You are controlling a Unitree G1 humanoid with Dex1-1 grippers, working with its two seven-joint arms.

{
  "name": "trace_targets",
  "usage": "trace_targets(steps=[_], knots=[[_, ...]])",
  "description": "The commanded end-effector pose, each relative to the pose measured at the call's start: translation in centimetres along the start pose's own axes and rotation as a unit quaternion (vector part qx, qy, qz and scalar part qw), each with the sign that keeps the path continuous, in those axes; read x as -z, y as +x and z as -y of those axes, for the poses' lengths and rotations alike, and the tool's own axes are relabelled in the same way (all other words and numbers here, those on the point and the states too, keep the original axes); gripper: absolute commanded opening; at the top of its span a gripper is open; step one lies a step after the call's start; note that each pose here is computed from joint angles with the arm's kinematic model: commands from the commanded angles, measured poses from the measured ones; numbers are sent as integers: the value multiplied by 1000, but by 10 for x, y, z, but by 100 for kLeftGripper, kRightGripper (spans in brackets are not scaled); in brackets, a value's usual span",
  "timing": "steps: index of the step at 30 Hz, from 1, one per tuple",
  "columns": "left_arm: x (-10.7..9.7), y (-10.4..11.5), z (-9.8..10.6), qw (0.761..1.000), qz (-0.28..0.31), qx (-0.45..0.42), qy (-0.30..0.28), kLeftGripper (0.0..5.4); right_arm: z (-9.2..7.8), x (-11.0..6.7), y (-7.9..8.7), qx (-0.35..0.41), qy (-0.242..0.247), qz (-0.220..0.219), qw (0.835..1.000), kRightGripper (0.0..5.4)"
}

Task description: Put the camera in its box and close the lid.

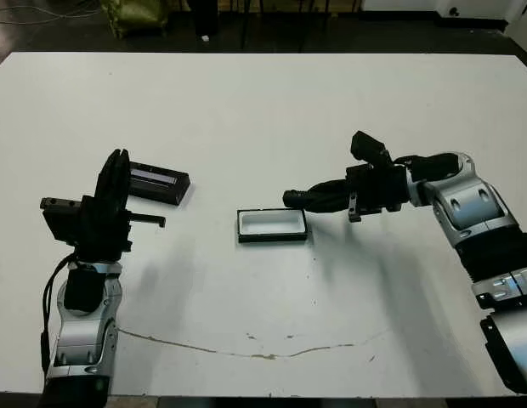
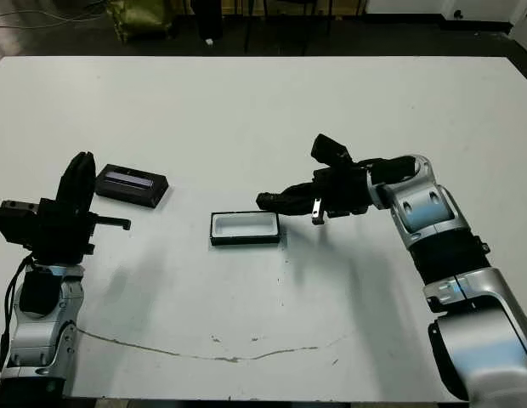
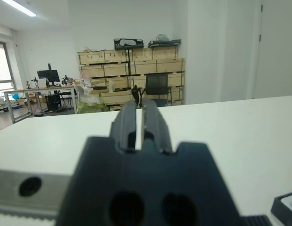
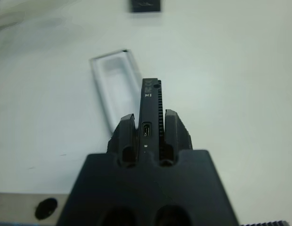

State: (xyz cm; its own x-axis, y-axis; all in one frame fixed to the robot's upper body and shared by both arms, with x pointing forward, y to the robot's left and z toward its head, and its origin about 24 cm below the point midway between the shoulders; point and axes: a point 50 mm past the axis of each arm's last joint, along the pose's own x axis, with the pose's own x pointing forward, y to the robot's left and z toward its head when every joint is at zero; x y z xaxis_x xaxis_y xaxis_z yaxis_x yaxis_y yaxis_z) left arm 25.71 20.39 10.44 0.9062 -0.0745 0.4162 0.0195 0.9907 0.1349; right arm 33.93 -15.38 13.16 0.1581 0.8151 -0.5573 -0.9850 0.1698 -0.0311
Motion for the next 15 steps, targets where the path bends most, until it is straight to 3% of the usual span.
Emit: trace_targets(steps=[1,4,9,15], knots=[[6,-6,0,1000,-30,-2,0,0,-1,1,0,-28,25,-2,999,18],[5,-5,0,999,-37,-3,-5,0,1,0,1,-62,29,3,998,18],[4,-5,1,999,-36,0,-6,0,6,-3,2,-109,30,-22,993,18],[5,-5,3,999,-38,-3,-7,0,12,-10,5,-108,10,-29,994,18]])
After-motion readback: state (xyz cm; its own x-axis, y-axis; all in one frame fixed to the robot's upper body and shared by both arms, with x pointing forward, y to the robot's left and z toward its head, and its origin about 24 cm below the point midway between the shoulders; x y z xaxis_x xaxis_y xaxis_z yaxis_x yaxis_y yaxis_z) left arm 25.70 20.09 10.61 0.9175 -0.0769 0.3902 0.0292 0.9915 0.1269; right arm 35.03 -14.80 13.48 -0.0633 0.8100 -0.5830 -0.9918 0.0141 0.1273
